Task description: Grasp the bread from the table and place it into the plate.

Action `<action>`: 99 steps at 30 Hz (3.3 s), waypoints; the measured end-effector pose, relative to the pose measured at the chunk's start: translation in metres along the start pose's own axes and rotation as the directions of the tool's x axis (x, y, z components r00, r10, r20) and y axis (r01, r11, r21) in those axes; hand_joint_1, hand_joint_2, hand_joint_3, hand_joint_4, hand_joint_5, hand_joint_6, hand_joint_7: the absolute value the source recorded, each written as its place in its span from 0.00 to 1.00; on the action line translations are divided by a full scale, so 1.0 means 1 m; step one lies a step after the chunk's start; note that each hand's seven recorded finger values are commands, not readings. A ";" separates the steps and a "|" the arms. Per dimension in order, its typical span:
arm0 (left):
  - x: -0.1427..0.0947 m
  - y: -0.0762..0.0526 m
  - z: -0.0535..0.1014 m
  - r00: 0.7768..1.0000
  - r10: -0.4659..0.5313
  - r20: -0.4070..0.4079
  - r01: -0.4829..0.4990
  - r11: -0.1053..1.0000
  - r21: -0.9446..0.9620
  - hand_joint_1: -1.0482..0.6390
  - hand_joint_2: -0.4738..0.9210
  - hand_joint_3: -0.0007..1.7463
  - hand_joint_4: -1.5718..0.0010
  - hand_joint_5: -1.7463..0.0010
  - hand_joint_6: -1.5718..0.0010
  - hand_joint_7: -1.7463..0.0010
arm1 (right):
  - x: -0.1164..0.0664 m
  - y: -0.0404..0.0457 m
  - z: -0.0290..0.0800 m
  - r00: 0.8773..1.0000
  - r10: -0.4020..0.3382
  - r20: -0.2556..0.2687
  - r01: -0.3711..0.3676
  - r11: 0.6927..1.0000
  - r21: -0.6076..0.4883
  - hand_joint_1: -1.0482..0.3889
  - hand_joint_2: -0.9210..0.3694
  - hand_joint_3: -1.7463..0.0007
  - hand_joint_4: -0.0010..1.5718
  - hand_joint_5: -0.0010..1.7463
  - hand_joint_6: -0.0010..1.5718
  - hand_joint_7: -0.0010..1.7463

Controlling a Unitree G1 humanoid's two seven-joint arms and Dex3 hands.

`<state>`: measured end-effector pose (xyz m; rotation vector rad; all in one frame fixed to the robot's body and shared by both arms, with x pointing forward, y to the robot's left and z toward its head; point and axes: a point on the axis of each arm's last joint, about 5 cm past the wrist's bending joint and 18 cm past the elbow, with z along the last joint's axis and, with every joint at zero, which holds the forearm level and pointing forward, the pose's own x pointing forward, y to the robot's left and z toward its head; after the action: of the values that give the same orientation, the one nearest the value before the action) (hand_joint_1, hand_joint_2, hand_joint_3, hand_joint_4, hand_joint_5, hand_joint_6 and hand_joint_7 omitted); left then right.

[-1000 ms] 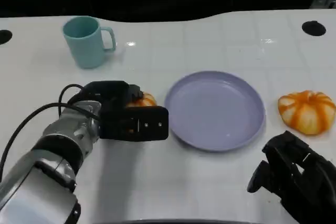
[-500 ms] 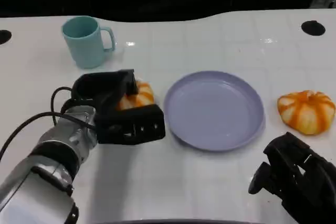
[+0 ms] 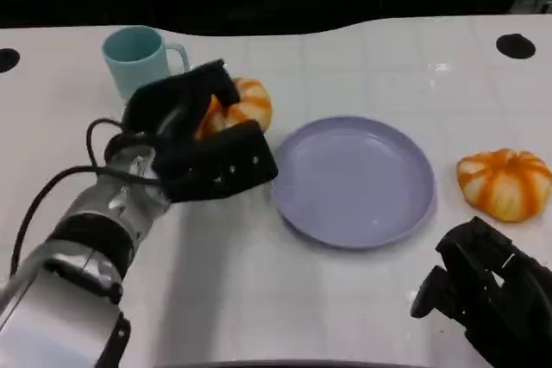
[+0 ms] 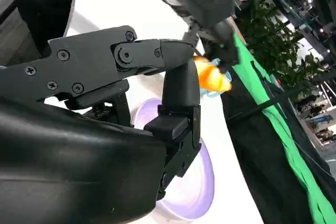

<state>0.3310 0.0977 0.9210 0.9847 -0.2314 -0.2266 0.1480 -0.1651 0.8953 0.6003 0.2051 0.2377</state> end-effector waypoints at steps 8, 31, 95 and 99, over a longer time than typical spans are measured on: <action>0.014 0.005 0.032 0.974 -0.145 0.172 0.149 0.989 -0.011 0.53 0.66 0.63 0.44 0.00 0.55 0.00 | 0.000 0.0006 -0.001 1.000 -0.001 -0.002 0.001 1.000 0.002 0.36 0.00 0.89 0.41 1.00 0.35 0.88; 0.015 -0.032 0.090 0.893 -0.357 0.275 0.322 0.932 0.164 0.52 0.80 0.45 0.47 0.00 0.56 0.26 | 0.001 0.0077 -0.005 1.000 0.005 -0.006 -0.004 1.000 0.021 0.38 0.00 0.88 0.39 1.00 0.35 0.85; -0.012 0.014 0.007 0.865 -0.299 0.403 0.501 0.460 -0.733 0.22 1.00 0.21 0.85 0.54 0.71 0.94 | 0.001 0.0068 -0.003 1.000 -0.001 0.006 0.001 1.000 0.011 0.38 0.00 0.87 0.40 1.00 0.34 0.88; -0.032 0.012 -0.007 0.875 -0.246 0.418 0.466 0.190 -0.864 0.23 1.00 0.19 0.74 0.47 0.61 0.90 | 0.001 0.0062 -0.003 1.000 -0.002 0.006 0.002 1.000 0.009 0.37 0.00 0.87 0.40 1.00 0.34 0.88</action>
<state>0.3035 0.1186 0.9245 -0.2859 0.0164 -0.8135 0.1478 -0.1584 0.8966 0.6098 0.2009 0.2334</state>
